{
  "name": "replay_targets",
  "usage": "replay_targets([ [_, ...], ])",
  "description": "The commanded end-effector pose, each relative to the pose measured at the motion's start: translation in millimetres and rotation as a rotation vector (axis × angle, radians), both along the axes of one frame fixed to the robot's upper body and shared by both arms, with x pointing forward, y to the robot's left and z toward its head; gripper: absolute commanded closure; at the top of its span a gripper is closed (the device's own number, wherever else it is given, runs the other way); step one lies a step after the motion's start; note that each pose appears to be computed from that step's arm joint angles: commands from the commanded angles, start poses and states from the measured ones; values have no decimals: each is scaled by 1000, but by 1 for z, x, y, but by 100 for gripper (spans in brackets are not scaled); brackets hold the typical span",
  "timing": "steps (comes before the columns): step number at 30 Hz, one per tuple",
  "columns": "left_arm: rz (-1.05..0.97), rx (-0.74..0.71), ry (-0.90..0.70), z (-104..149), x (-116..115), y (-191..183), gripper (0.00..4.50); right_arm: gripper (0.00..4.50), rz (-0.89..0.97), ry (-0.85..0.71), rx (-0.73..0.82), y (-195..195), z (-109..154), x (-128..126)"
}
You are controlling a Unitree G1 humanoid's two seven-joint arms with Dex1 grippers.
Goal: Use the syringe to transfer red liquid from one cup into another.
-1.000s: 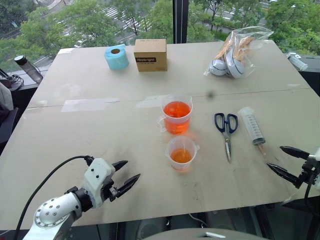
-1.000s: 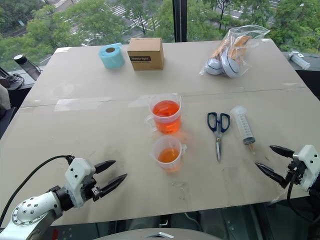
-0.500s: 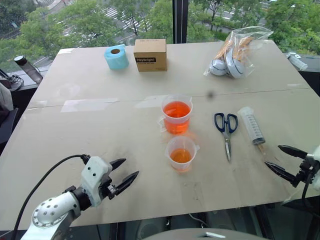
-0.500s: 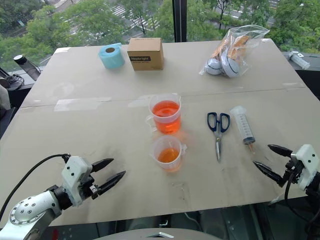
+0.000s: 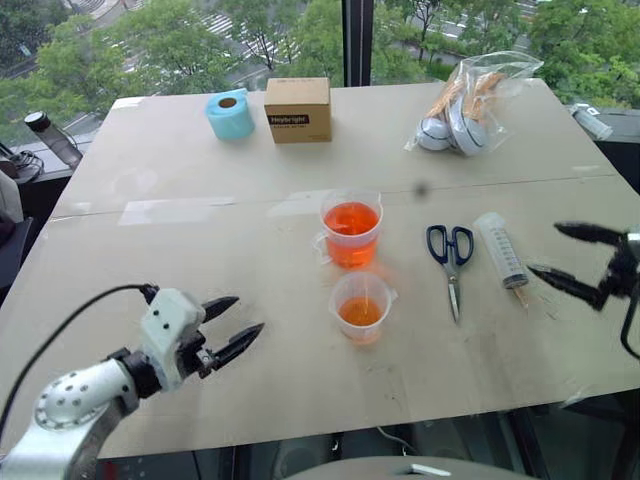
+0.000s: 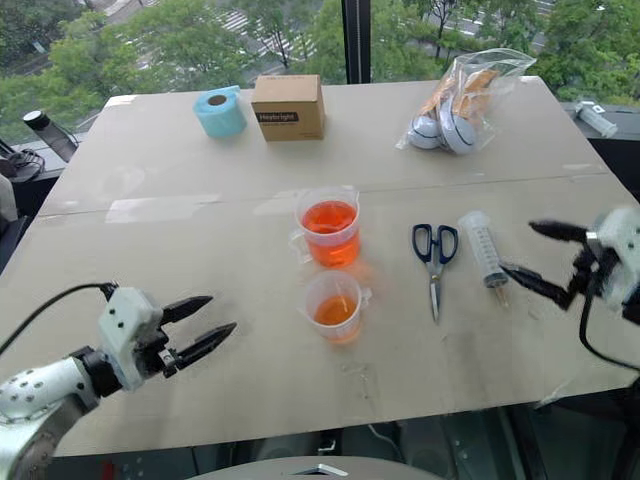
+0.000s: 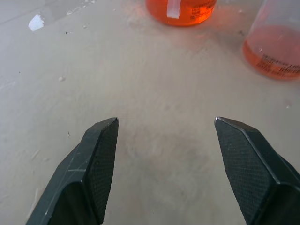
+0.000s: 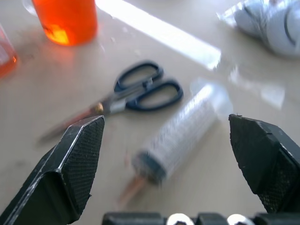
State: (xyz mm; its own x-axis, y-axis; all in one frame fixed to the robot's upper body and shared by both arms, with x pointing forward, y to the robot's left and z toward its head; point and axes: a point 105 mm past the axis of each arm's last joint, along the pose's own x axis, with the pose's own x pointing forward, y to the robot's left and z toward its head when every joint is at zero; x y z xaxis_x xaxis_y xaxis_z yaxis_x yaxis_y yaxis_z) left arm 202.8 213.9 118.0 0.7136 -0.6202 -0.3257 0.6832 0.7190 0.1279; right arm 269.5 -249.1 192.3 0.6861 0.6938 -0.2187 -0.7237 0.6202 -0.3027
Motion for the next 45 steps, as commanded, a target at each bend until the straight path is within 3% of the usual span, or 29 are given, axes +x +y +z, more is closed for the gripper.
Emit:
replay_targets([
  [1, -147, 8, -71, 34, 0, -22, 119, 2, 9, 1, -45, 28, 3, 15],
  [7, -301, 39, -137, 76, 5, -45, 119, 2, -23, 129, -15, 66, -6, 39],
  [11, -408, 98, -169, 99, 4, -57, 119, 2, -191, 363, 44, 88, -29, 62],
  [15, -432, 91, -198, 112, 8, -64, 119, 2, -240, 439, 19, 104, -47, 67],
  [21, -456, 97, -221, 121, 9, -72, 119, 2, -398, 474, -60, 89, -65, 78],
  [35, -466, 82, -217, 118, 10, -74, 119, 2, -456, 360, -50, 82, -43, 80],
  [45, -492, 66, -223, 119, 12, -78, 119, 2, -497, 507, -8, 87, -68, 67],
])
